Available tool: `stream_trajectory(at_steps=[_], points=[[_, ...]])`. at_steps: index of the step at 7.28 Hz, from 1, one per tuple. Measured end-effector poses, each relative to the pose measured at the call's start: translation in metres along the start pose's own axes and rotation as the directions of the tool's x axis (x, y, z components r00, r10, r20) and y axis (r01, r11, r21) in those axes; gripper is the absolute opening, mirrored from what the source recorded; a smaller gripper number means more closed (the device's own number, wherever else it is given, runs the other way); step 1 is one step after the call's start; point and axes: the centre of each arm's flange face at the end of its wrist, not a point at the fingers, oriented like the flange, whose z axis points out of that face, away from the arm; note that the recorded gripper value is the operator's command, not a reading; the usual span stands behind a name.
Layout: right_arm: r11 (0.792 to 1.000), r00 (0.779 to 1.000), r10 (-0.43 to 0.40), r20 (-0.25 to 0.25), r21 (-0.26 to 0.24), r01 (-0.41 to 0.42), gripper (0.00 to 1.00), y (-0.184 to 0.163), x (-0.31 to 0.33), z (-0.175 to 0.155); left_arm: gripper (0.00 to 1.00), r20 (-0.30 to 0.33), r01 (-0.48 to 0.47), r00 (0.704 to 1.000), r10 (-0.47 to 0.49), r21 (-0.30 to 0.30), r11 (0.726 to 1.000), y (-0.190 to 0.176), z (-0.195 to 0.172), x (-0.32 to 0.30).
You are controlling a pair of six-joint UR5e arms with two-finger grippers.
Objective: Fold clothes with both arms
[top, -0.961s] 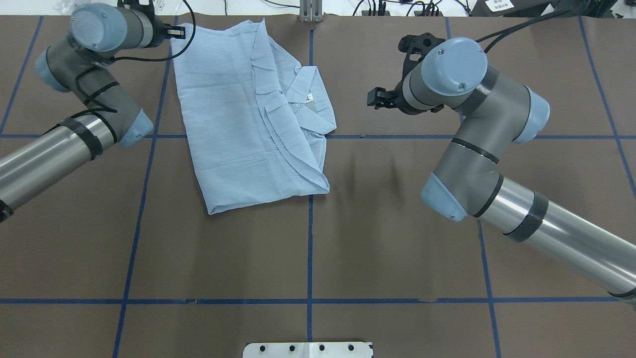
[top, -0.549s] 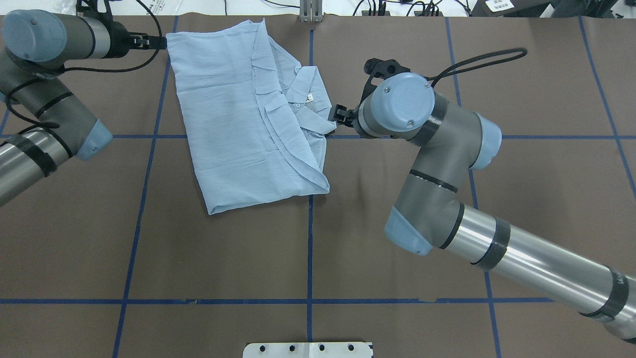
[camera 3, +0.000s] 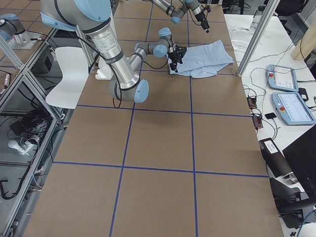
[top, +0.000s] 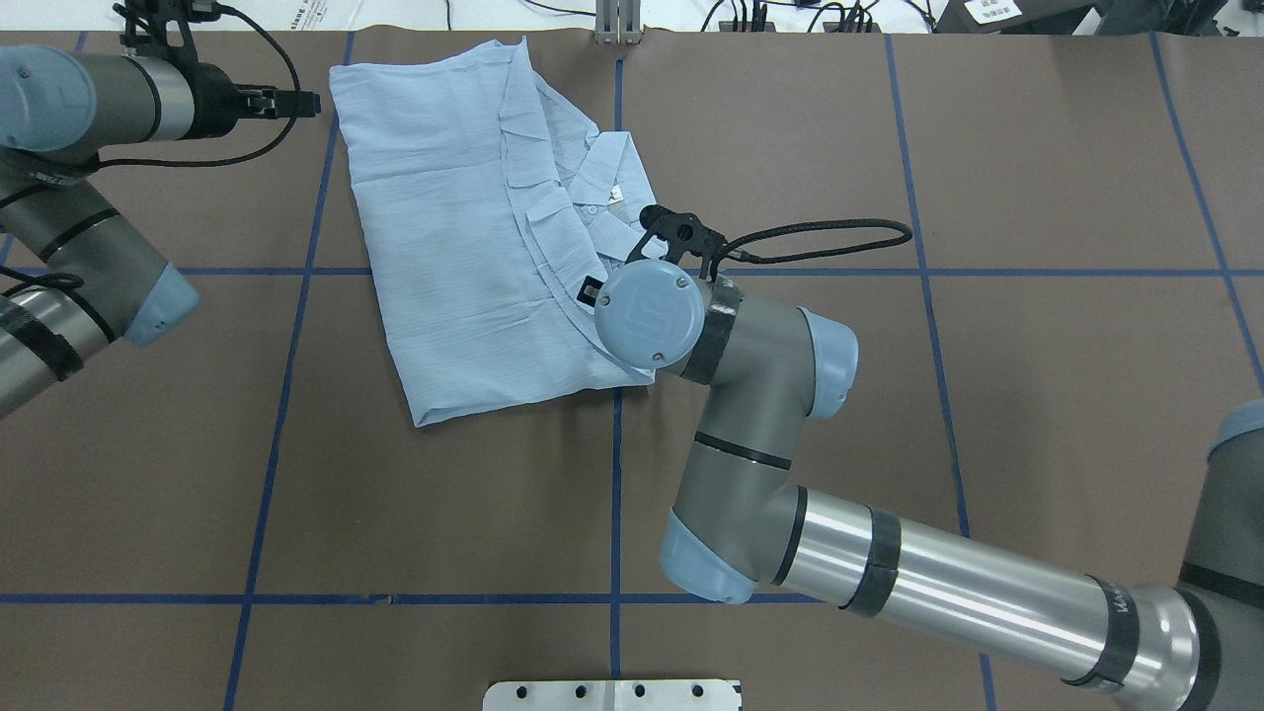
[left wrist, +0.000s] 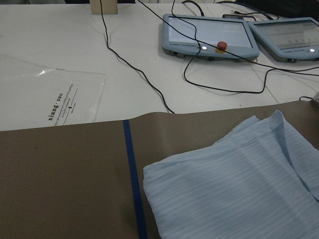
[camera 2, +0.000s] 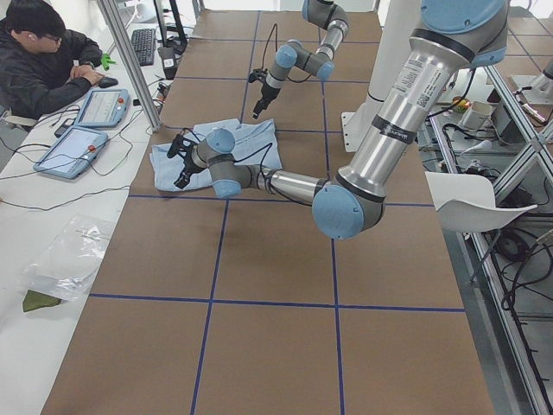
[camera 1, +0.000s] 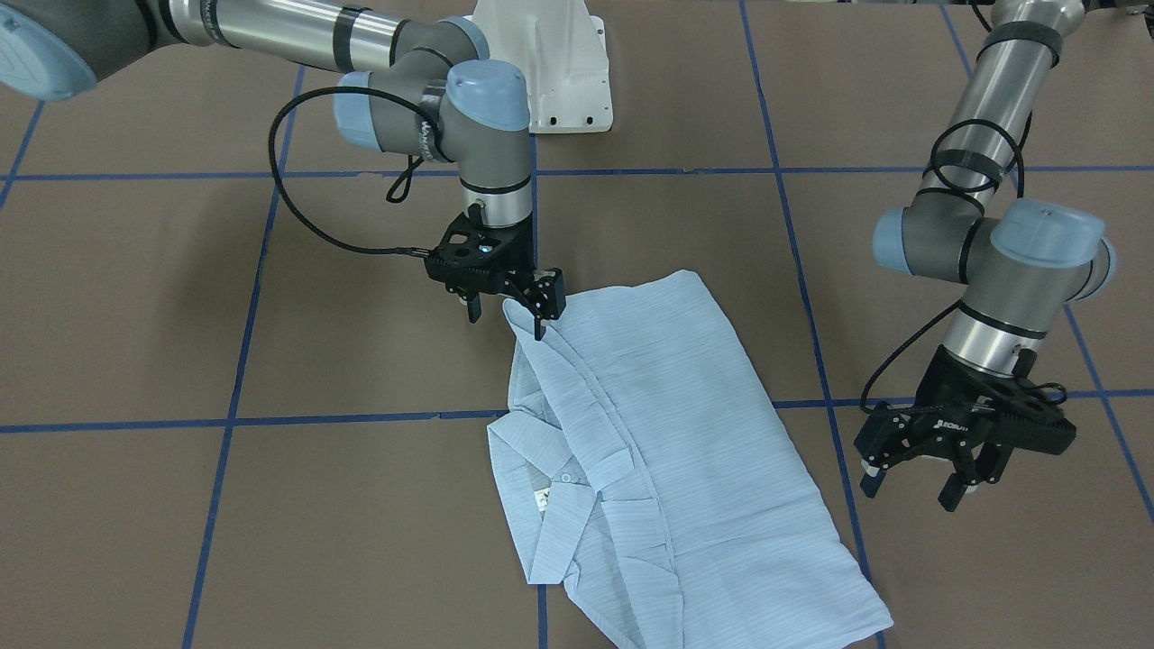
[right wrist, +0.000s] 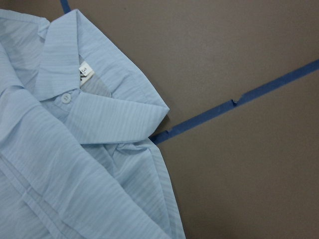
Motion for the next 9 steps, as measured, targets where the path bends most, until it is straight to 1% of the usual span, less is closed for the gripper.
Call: stream_trajectory(at_steps=[1, 2, 3, 5, 6, 8, 9], points=[[1.0, 1.0, 0.005, -0.018, 0.013, -0.005, 1.0, 0.009, -0.003, 0.008, 1.0, 0.0, 0.002, 1.0, -0.002, -0.001, 1.0, 0.001, 0.0, 0.0], [1.0, 1.0, 0.002, -0.026, 0.021, -0.001, 0.97, 0.015, -0.005, 0.012, 1.0, 0.001, 0.003, 1.0, -0.003, -0.001, 1.0, 0.001, 0.0, 0.0], [0.999, 1.0, -0.008, -0.029, 0.035, 0.009, 0.88, 0.02, -0.006, 0.014, 1.0, 0.001, 0.003, 1.0, -0.003, -0.002, 1.0, 0.002, 0.0, -0.001], [0.996, 0.999, -0.027, -0.037, 0.081, 0.03, 0.74, 0.027, -0.016, 0.024, 1.0, 0.002, 0.003, 1.0, -0.003, -0.003, 1.0, 0.002, 0.001, -0.001], [0.995, 0.999, -0.029, -0.038, 0.089, 0.033, 0.68, 0.028, -0.019, 0.028, 1.0, 0.003, 0.003, 1.0, -0.003, -0.003, 1.0, 0.002, 0.001, -0.001], [0.995, 0.999, -0.032, -0.038, 0.091, 0.036, 0.65, 0.032, -0.021, 0.031, 1.0, 0.003, 0.001, 1.0, -0.001, -0.005, 1.0, 0.002, 0.001, -0.001], [0.995, 0.999, -0.034, -0.04, 0.089, 0.038, 0.6, 0.035, -0.02, 0.032, 1.0, 0.002, 0.001, 1.0, -0.001, -0.007, 1.0, 0.003, 0.002, 0.0]])
